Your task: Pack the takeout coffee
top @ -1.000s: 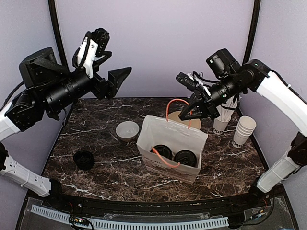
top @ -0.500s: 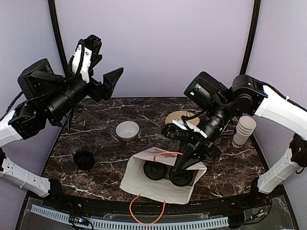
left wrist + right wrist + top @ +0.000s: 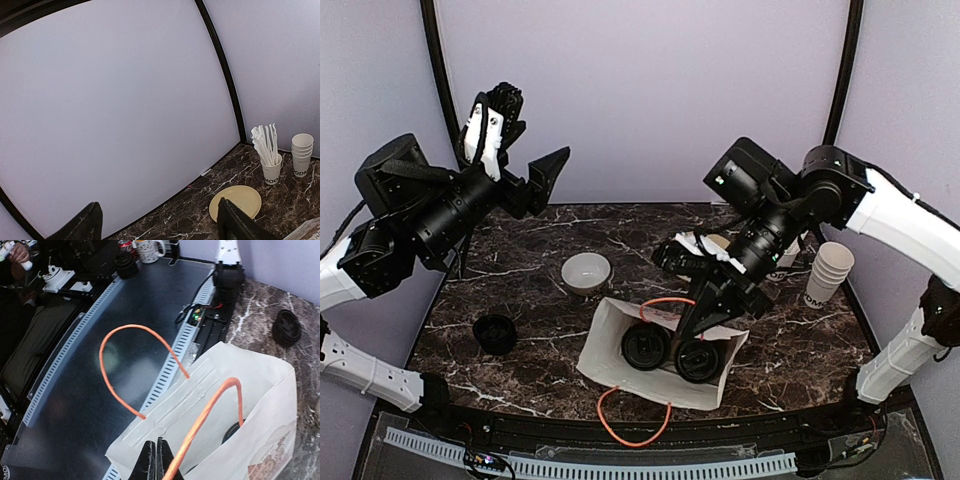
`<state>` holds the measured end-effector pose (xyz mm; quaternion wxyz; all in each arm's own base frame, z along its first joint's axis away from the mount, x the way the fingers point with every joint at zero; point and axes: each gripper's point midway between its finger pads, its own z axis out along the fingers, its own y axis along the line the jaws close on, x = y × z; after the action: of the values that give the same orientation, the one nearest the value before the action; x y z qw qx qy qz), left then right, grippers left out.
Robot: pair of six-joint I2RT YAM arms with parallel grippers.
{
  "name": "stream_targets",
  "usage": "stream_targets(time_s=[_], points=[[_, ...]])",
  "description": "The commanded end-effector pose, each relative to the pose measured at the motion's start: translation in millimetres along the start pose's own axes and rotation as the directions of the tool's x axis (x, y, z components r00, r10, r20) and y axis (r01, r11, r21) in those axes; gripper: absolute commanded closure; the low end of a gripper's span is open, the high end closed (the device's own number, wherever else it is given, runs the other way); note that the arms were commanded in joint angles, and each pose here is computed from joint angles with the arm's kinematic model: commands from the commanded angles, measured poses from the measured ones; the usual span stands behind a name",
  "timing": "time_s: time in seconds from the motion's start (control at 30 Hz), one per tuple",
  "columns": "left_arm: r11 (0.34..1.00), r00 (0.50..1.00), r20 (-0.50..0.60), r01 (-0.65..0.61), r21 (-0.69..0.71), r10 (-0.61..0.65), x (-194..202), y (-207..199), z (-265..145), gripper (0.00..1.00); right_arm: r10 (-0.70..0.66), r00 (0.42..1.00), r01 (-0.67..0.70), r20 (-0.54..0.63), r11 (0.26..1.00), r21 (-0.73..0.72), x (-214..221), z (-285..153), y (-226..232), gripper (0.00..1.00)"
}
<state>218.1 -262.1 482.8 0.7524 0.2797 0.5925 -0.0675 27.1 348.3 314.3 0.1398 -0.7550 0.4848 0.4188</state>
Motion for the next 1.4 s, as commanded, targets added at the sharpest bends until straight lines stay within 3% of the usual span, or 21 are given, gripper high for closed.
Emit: stream_targets(time_s=[0.0,0.3,0.37,0.43,0.53,0.67,0.8,0.83,0.93,1.0,1.1,1.37], points=[[0.999,0.999,0.024,0.032,-0.025,-0.031,-4,10,-1,0.18,0.021,1.000,-0.024,0.017,0.985,0.173,7,-39,-44,1.00],[1.000,0.999,-0.033,-0.001,0.006,0.001,24,-4,12,0.17,0.131,0.991,-0.136,0.039,0.929,0.345,44,-78,-104,0.88],[1.000,0.999,-0.050,0.002,0.009,-0.001,33,-6,16,0.16,0.139,0.990,-0.143,0.037,0.920,0.365,44,-84,-109,0.74],[1.000,0.996,-0.085,0.005,0.012,-0.004,46,-8,22,0.15,0.152,0.988,-0.147,0.022,0.902,0.406,47,-96,-113,0.53],[1.000,0.989,-0.144,0.030,0.007,-0.029,65,-4,34,0.14,0.163,0.986,-0.162,0.040,0.861,0.483,51,-124,-121,0.36],[0.995,0.970,-0.219,0.100,-0.014,-0.101,88,13,53,0.14,0.216,0.975,-0.203,0.045,0.795,0.572,75,-160,-130,0.28],[0.984,0.945,-0.273,0.175,-0.046,-0.181,111,35,72,0.15,0.307,0.943,-0.313,0.130,0.682,0.662,118,-209,-141,0.27],[0.972,0.904,-0.357,0.225,-0.070,-0.235,140,44,90,0.18,0.369,0.892,-0.438,0.261,0.562,0.701,154,-248,-145,0.31],[0.949,0.859,-0.405,0.301,-0.095,-0.313,164,55,98,0.23,0.410,0.810,-0.568,0.419,0.370,0.736,193,-291,-154,0.41],[0.945,0.845,-0.426,0.309,-0.107,-0.324,179,58,99,0.24,0.417,0.737,-0.646,0.532,0.204,0.736,223,-320,-158,0.50],[0.948,0.856,-0.407,0.297,-0.116,-0.318,188,65,96,0.25,0.391,0.673,-0.687,0.628,0.015,0.727,256,-349,-161,0.58],[0.946,0.854,-0.407,0.306,-0.111,-0.324,210,60,79,0.24,0.430,0.615,-0.680,0.661,-0.135,0.721,296,-362,-174,0.56]])
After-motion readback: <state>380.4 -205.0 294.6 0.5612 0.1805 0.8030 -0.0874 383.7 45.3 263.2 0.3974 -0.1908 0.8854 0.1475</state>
